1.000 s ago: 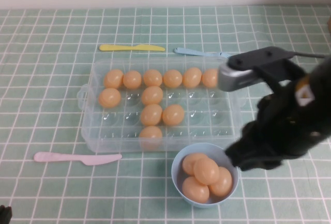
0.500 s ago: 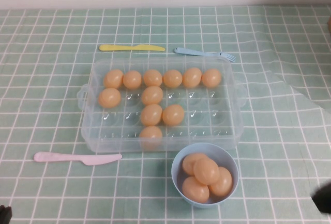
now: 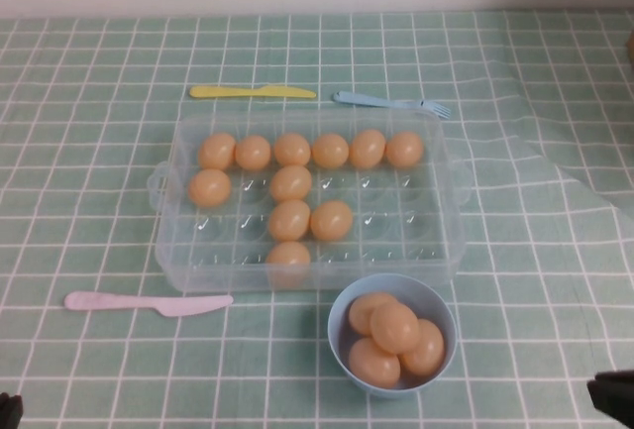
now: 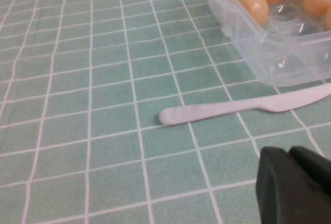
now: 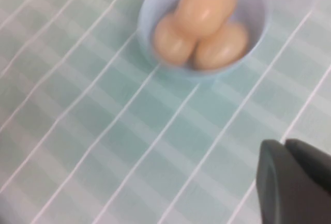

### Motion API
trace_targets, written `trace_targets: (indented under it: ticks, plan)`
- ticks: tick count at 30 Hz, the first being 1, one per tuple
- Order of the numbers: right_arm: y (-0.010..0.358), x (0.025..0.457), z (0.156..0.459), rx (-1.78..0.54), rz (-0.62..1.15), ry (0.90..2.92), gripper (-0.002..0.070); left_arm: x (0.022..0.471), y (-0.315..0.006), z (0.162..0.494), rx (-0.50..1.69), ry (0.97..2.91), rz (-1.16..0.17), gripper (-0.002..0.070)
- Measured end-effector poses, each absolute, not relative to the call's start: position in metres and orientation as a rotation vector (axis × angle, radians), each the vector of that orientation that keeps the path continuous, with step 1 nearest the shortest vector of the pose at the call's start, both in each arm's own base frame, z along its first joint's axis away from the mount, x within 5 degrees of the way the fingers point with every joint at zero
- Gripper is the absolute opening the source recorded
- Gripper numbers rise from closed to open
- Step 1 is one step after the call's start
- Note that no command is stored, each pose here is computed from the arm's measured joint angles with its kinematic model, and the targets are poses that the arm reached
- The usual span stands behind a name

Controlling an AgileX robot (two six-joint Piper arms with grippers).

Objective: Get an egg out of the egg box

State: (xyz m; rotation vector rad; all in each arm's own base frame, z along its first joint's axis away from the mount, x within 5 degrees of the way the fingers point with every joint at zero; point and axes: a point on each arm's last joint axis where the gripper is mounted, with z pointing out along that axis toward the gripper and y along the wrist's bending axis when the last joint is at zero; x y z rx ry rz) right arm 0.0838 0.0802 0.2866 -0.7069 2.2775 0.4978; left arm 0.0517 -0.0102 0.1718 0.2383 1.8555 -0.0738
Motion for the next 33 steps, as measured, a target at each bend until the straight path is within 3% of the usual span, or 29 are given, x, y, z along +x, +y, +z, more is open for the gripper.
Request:
trace_targets:
  ticks: [9, 15, 22, 33]
  plan:
    - [0.035, 0.095, 0.229, -0.174, 0.357, 1.933, -0.0018, 0.052, -0.010, 0.172, 0.238, 1.855, -0.074, -0.0003]
    - [0.014, 0.074, 0.200, -0.004, 0.251, 1.813, -0.0018, 0.052, -0.010, 0.172, 0.238, 1.855, -0.074, -0.0003]
    - [0.007, 0.058, 0.191, 0.009, 0.188, 1.664, -0.0018, 0.052, -0.010, 0.172, 0.238, 1.855, -0.074, -0.0003]
    - [0.006, 0.055, 0.183, -0.041, 0.120, 1.748, -0.0018, 0.052, -0.010, 0.172, 0.238, 1.855, -0.074, -0.0003]
